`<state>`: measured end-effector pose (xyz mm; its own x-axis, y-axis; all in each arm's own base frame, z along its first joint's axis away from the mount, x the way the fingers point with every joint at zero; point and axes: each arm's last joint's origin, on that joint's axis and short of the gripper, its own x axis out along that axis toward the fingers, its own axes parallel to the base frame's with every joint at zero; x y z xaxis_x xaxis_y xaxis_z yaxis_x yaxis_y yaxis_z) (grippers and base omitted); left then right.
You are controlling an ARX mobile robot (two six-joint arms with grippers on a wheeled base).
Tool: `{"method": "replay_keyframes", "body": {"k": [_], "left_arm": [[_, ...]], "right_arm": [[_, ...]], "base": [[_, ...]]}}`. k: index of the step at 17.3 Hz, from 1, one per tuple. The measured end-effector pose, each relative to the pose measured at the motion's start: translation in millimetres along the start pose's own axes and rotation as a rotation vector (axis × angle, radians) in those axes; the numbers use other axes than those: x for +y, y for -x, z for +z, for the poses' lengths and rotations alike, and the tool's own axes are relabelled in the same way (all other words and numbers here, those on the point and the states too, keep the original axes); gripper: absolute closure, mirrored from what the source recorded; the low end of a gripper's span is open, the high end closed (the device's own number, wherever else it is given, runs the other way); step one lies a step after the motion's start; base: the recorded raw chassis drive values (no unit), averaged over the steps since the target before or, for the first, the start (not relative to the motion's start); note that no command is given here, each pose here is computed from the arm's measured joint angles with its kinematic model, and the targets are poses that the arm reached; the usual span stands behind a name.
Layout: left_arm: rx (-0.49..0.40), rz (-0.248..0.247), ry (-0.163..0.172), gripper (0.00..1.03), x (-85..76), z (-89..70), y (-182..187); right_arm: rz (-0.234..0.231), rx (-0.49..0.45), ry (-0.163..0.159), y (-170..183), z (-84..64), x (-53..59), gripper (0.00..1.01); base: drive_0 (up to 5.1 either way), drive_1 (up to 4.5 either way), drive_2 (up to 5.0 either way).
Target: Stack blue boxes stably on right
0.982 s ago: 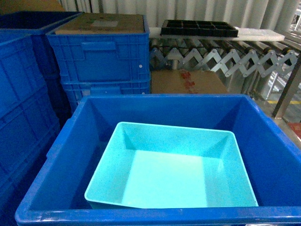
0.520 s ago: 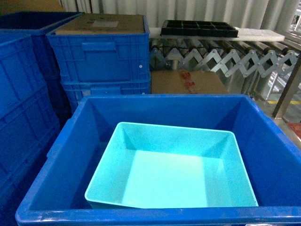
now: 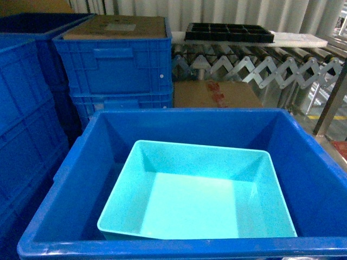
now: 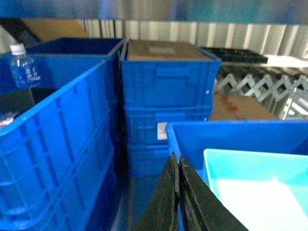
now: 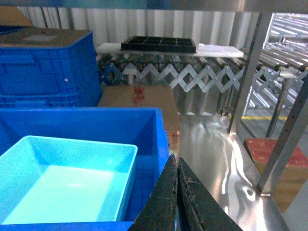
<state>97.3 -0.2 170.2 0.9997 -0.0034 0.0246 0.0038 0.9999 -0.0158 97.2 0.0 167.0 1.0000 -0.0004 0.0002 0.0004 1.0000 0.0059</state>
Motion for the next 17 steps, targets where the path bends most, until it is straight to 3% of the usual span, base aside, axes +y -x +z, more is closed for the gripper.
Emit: {"method": "replay_keyframes", "body": {"k": [6,7,11,17], "left_arm": [[0.023,0.004,0.000,1.01,0.1,-2.5,0.0],[0.023,0.004,0.000,0.95,0.1,-2.5,0.0],[0.023,0.004,0.000,0.40,0.1,-2.5,0.0],[0.023,0.004,0.000,0.12,0.1,-2.5,0.0]], "right_arm": [[0.000,-0.005,0.000,0.1,0.4,0.0,0.99],[0.000,-0.005,0.002,0.1,0.4,0.0,0.90],[0.000,-0.005,0.002,0.1,0.4,0.0,0.35],[0.000,-0.005,0.002,0.1,0.5,0.0,0.05]], "base": [[0.0,0.00,0.0],[0.0,0.00,0.0],[0.0,0.00,0.0],[0.0,0.00,0.0]]}}
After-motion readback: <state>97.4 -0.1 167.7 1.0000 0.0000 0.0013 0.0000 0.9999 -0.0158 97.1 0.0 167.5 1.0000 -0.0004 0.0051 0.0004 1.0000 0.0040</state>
